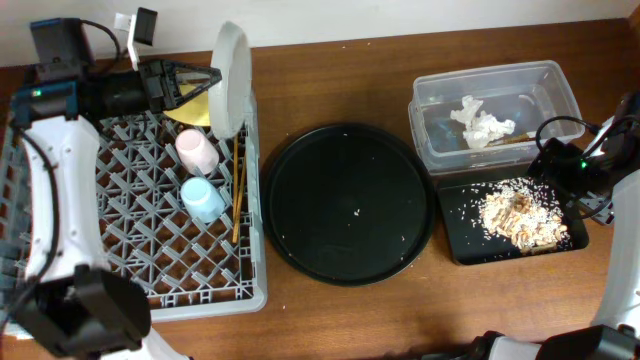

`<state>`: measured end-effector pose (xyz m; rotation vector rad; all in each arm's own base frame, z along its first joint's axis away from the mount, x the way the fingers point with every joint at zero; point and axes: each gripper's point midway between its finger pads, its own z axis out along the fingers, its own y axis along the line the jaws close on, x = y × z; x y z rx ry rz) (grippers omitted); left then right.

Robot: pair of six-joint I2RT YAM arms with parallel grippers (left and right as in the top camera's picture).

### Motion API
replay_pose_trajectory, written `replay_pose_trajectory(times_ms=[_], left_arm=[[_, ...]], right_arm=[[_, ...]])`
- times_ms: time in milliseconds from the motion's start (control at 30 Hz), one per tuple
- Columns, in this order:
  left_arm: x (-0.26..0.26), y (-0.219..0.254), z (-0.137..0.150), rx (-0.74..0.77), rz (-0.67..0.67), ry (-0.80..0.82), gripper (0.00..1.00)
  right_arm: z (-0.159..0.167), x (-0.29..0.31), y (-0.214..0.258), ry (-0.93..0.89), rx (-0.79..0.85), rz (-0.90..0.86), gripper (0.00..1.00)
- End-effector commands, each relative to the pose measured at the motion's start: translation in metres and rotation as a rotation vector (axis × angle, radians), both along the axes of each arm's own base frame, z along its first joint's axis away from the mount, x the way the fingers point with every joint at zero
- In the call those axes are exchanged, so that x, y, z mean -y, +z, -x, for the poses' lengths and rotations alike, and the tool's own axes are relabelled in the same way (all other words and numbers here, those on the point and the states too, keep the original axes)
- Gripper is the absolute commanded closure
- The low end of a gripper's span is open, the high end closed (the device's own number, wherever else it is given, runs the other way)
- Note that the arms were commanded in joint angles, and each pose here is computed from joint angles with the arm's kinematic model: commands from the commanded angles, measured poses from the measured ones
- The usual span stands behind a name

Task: Sort waste into correct bins and load items into the dishwasher rack
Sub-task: 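Stand the white plate upright in the rack with the left gripper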

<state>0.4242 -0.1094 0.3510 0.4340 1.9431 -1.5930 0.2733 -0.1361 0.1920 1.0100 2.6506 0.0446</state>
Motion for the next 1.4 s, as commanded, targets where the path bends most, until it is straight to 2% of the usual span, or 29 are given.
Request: replay_pose_trajectory(times_ms=[0, 167, 267, 367, 433, 500, 567, 667, 867, 1033, 1133, 1267, 1367], left_arm=[[-0.006, -0.019, -0.011, 0.014, 0.068, -0.045, 1.00], [-0.019, -0.056, -0.033, -0.041, 0.047, -0.005, 0.99], [-0.032, -0.075, -0.046, -0.055, -0.021, 0.055, 0.99], [-0.036, -0.098, -0.057, -0.155, -0.125, 0.139, 1.00], [-0.035, -0.097, -0.064, -0.199, -0.116, 0.166, 0.99], [-0.040, -0.109, -0.074, -0.336, -0.147, 0.262, 1.00], [-0.034, -0.105, -0.078, -0.407, -0.105, 0.279, 1.00], [-0.021, -0.082, -0.080, -0.386, -0.011, 0.212, 1.00], [-0.016, -0.079, -0.081, -0.391, 0.000, 0.204, 1.00], [-0.004, -0.108, -0.084, -0.438, -0.091, 0.264, 1.00], [0.006, -0.134, -0.082, -0.448, -0.098, 0.252, 1.00], [-0.013, -0.170, -0.080, -0.504, -0.107, 0.307, 1.00], [-0.041, -0.175, -0.084, -0.516, -0.105, 0.370, 1.00]], right_arm=[[0.000, 0.001, 0.007, -0.008, 0.019, 0.010, 0.01], [0.000, 0.001, 0.007, -0.008, 0.019, 0.010, 0.01], [0.000, 0.001, 0.007, -0.008, 0.019, 0.010, 0.01], [0.000, 0.001, 0.007, -0.008, 0.019, 0.010, 0.01], [0.000, 0.001, 0.007, -0.008, 0.019, 0.010, 0.01], [0.000, 0.001, 0.007, -0.008, 0.019, 0.010, 0.01], [0.000, 0.001, 0.007, -0.008, 0.019, 0.010, 0.01], [0.000, 0.001, 0.007, -0.008, 0.019, 0.010, 0.01], [0.000, 0.001, 0.007, -0.008, 0.019, 0.010, 0.01], [0.000, 0.001, 0.007, -0.008, 0.019, 0.010, 0.01], [0.000, 0.001, 0.007, -0.008, 0.019, 0.010, 0.01], [0.000, 0.001, 0.007, -0.008, 0.019, 0.010, 0.01], [0.000, 0.001, 0.007, -0.008, 0.019, 0.010, 0.01]])
